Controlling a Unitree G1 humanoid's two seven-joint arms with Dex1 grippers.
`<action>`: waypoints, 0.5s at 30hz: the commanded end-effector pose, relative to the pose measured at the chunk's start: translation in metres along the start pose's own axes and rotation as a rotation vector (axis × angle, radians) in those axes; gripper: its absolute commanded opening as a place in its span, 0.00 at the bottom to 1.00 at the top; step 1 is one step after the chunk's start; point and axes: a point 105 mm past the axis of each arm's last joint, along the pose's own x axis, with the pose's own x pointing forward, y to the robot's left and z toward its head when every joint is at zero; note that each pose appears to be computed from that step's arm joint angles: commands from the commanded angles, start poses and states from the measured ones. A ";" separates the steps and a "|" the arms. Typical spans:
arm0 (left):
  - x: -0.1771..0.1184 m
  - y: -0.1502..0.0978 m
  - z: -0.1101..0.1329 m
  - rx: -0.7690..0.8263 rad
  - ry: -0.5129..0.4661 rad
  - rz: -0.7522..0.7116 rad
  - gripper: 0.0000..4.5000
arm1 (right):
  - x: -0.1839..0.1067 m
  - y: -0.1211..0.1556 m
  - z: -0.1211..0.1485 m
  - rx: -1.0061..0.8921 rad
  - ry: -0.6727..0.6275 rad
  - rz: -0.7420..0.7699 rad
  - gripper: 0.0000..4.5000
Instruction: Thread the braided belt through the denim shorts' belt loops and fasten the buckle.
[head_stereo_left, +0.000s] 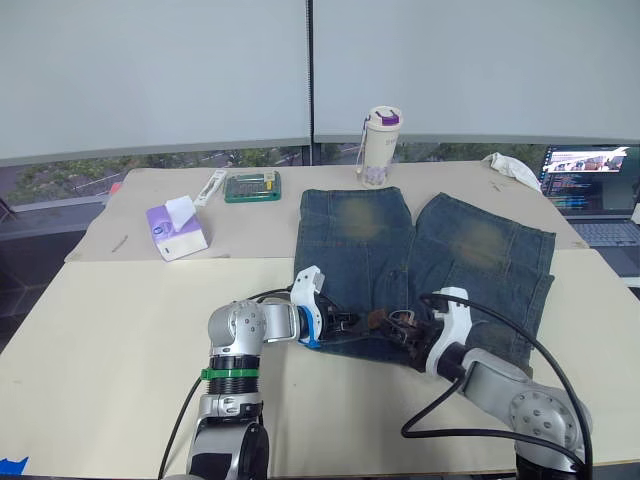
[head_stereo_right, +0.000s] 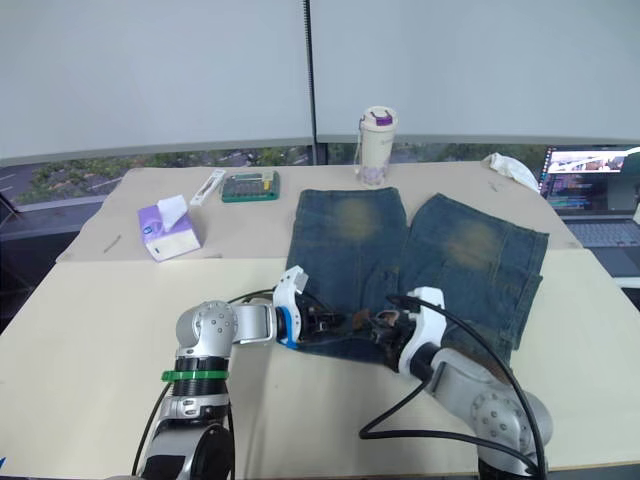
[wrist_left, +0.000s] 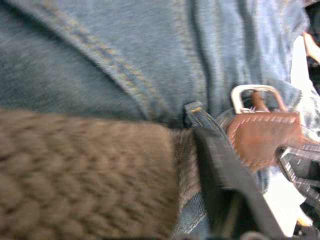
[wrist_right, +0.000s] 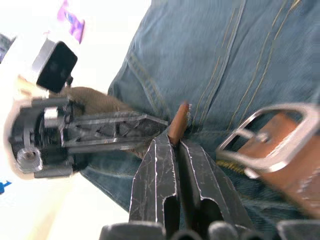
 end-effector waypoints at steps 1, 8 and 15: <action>-0.005 -0.002 0.001 0.080 -0.006 -0.029 0.61 | -0.018 -0.003 0.022 -0.034 -0.068 -0.006 0.00; -0.025 0.012 0.007 0.157 -0.042 -0.076 0.61 | -0.068 -0.044 0.047 -0.050 -0.123 -0.140 0.00; -0.035 0.011 0.011 0.167 -0.078 -0.154 0.61 | -0.078 -0.036 0.070 -0.006 -0.229 -0.092 0.00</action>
